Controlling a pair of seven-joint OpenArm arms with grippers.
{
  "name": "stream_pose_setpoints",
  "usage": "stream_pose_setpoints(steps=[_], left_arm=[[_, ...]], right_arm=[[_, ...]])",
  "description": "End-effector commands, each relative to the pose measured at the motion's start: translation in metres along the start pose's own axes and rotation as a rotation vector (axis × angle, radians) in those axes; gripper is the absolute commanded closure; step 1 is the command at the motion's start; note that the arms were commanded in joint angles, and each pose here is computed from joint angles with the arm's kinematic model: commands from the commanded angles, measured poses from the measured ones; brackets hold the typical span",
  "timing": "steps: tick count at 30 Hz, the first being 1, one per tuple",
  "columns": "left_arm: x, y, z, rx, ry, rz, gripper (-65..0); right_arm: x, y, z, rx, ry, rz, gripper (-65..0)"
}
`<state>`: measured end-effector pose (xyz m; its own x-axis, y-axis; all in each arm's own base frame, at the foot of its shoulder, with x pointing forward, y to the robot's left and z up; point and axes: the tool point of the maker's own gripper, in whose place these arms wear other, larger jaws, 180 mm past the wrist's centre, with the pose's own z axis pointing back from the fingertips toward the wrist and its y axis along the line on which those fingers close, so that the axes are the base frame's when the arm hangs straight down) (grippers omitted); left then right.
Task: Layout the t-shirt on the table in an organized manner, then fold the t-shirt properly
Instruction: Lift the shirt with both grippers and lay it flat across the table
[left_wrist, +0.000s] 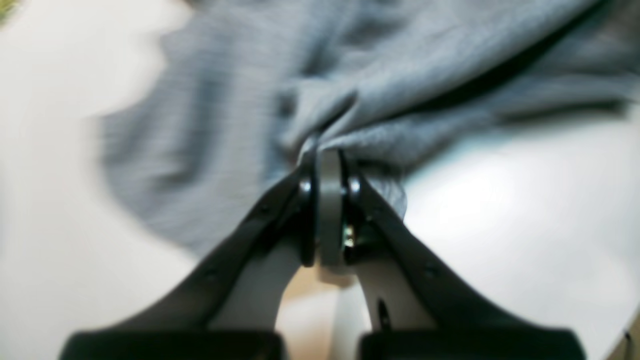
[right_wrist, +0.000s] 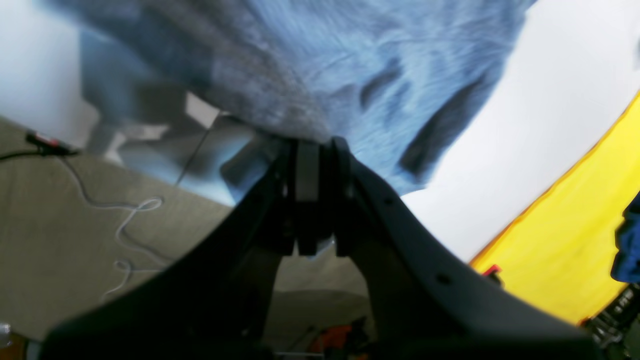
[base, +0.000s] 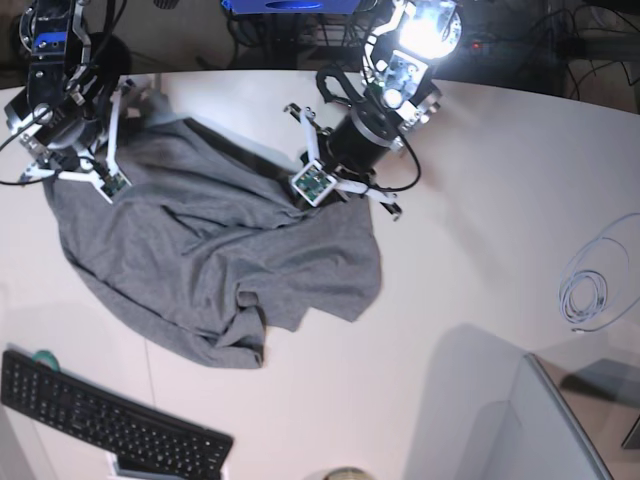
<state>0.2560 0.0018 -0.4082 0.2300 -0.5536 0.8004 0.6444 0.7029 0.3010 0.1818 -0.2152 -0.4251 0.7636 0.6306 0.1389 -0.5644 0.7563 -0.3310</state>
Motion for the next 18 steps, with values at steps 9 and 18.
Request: stream_pose_setpoints(steps=[9, 18], left_arm=[[0.056, 0.085, 0.001, 0.191, -0.032, -0.050, 0.0], [0.127, 0.164, -0.074, 0.269, -0.079, -0.054, 0.0]], right_arm=[[0.071, -0.085, 0.029, -0.218, -0.144, -0.001, -3.3], [0.185, -0.183, 0.037, -0.379, -0.244, 0.060, -3.2]])
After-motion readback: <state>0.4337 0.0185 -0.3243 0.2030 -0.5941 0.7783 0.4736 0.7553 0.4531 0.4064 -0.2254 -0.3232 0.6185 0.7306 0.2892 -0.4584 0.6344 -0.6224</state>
